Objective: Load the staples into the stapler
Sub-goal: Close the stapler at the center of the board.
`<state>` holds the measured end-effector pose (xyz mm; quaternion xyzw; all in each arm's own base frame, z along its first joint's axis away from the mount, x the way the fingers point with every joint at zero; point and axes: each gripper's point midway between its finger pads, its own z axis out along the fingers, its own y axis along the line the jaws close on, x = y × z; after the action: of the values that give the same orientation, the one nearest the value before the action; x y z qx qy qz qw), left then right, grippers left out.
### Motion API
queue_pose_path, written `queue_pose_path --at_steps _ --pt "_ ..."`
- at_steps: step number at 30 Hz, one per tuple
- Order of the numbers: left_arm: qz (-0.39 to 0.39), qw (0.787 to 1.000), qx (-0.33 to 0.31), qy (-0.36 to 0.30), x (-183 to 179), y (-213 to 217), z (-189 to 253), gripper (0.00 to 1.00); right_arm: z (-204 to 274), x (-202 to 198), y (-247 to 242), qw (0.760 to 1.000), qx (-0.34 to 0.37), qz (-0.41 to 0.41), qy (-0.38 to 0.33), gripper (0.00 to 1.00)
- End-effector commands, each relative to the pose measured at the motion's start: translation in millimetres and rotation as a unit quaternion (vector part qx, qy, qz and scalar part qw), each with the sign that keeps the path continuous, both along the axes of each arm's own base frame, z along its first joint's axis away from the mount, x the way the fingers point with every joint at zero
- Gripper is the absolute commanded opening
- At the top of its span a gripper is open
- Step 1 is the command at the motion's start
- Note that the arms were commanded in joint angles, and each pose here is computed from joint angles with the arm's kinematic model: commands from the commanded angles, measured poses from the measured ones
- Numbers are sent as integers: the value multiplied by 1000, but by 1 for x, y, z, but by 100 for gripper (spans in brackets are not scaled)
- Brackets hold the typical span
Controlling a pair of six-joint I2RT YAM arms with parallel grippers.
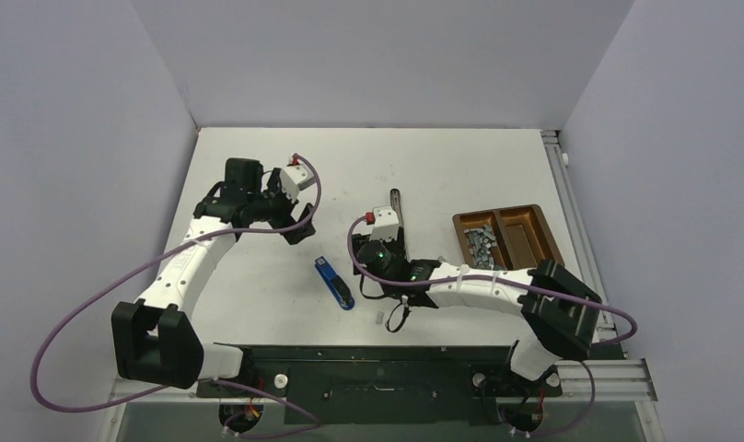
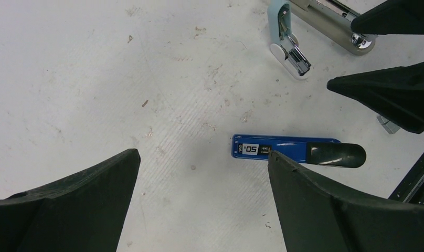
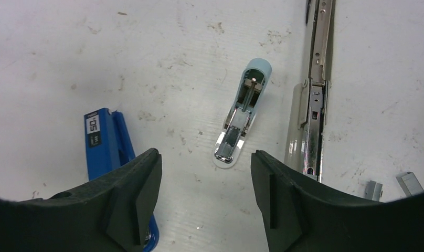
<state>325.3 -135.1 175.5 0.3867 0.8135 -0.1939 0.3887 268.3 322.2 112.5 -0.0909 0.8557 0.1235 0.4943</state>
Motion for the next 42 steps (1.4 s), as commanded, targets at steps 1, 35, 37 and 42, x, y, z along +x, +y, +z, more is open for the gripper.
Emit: queue_pose_path --at_steps 1,35,37,42 --pt "-6 999 -23 -38 17 -9 26 90 -20 15 -9 998 -38 -49 11 62" --pt "0 999 -8 -37 29 -2 12 90 -94 28 -8 997 -60 -37 36 26" --pt "0 999 -11 -31 32 -4 7 90 -95 26 -10 997 -61 -32 35 20" --pt "-5 1000 -13 -23 37 -7 -1 90 -95 19 -15 997 -61 -12 35 12"
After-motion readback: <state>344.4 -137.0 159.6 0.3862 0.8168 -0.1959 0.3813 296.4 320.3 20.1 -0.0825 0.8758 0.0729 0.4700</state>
